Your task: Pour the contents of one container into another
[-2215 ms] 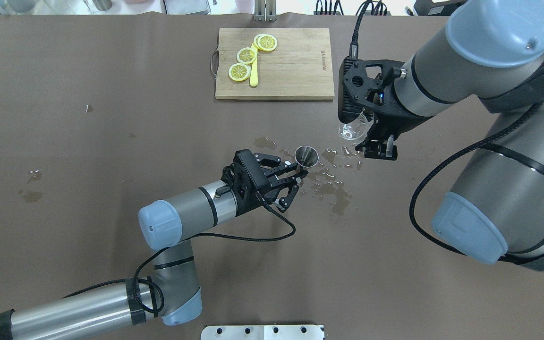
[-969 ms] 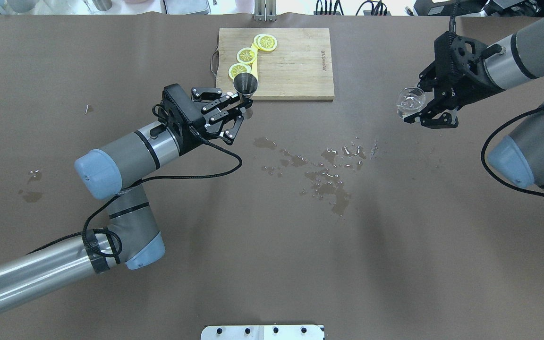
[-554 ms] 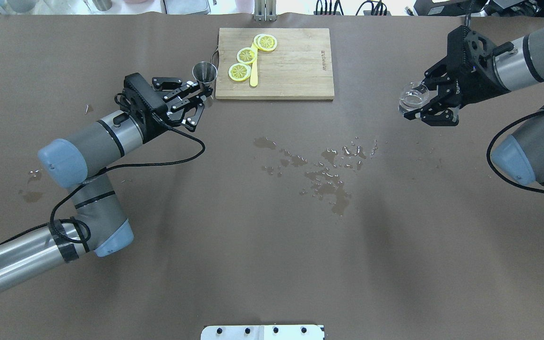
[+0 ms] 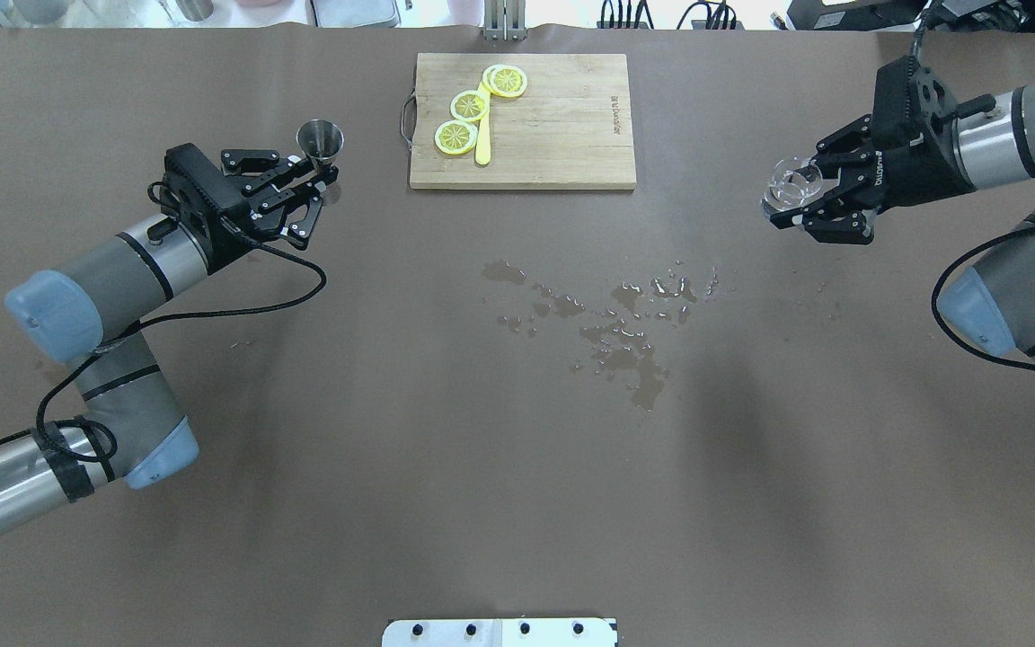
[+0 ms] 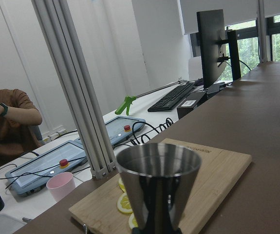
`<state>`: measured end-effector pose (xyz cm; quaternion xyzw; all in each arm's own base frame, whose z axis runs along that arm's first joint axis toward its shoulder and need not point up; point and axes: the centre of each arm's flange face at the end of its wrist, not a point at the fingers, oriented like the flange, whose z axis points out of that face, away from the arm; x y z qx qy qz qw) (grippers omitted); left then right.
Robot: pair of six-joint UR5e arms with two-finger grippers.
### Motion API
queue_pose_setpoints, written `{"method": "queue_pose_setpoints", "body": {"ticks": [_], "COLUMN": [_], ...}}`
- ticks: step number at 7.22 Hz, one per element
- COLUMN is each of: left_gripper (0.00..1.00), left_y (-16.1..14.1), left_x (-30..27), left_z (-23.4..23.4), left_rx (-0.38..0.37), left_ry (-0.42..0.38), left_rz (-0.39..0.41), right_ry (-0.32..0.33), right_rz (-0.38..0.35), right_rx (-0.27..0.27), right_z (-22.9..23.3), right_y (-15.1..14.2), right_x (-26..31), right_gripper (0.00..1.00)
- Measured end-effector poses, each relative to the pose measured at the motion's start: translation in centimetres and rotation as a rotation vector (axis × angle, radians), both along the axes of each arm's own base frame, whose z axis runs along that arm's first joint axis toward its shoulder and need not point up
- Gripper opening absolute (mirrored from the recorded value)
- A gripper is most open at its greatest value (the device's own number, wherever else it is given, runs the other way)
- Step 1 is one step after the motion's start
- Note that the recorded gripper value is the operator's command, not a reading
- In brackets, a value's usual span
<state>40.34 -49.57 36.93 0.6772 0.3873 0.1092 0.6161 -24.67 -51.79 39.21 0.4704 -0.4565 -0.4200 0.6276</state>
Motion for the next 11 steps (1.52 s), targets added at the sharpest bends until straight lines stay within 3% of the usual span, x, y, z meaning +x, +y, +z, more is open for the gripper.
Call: {"method": "queue_pose_setpoints", "body": {"ticks": [3,6,9,11], "left_gripper": [0.00,0.00,0.00,0.00], "left_y": [-0.7,-2.0,-3.2,-2.8], "left_x": [-0.2,-0.1,0.4,1.9], "left_z": [-0.2,-0.3,0.1,-0.4], "left_rx": [-0.026,-0.172,-0.335,-0.405], "left_ry": [0.001,0.088,0.173,0.239], "left_rz": [-0.054,-0.110,-0.281,-0.386], "right_ry": [-0.034,-0.051,-0.056,-0.052], "right_rz": [-0.006,-0.042,-0.106,-0.124], "right_rx": [0.039,0.065,0.076,0.078], "right_z": [5.7,9.0,9.4,9.6], "right_y": [0.0,-2.1,-0.7,0.3], "right_x": [-0.3,-4.5,-8.7,-10.9], "right_gripper": [0.00,0.00,0.00,0.00]}}
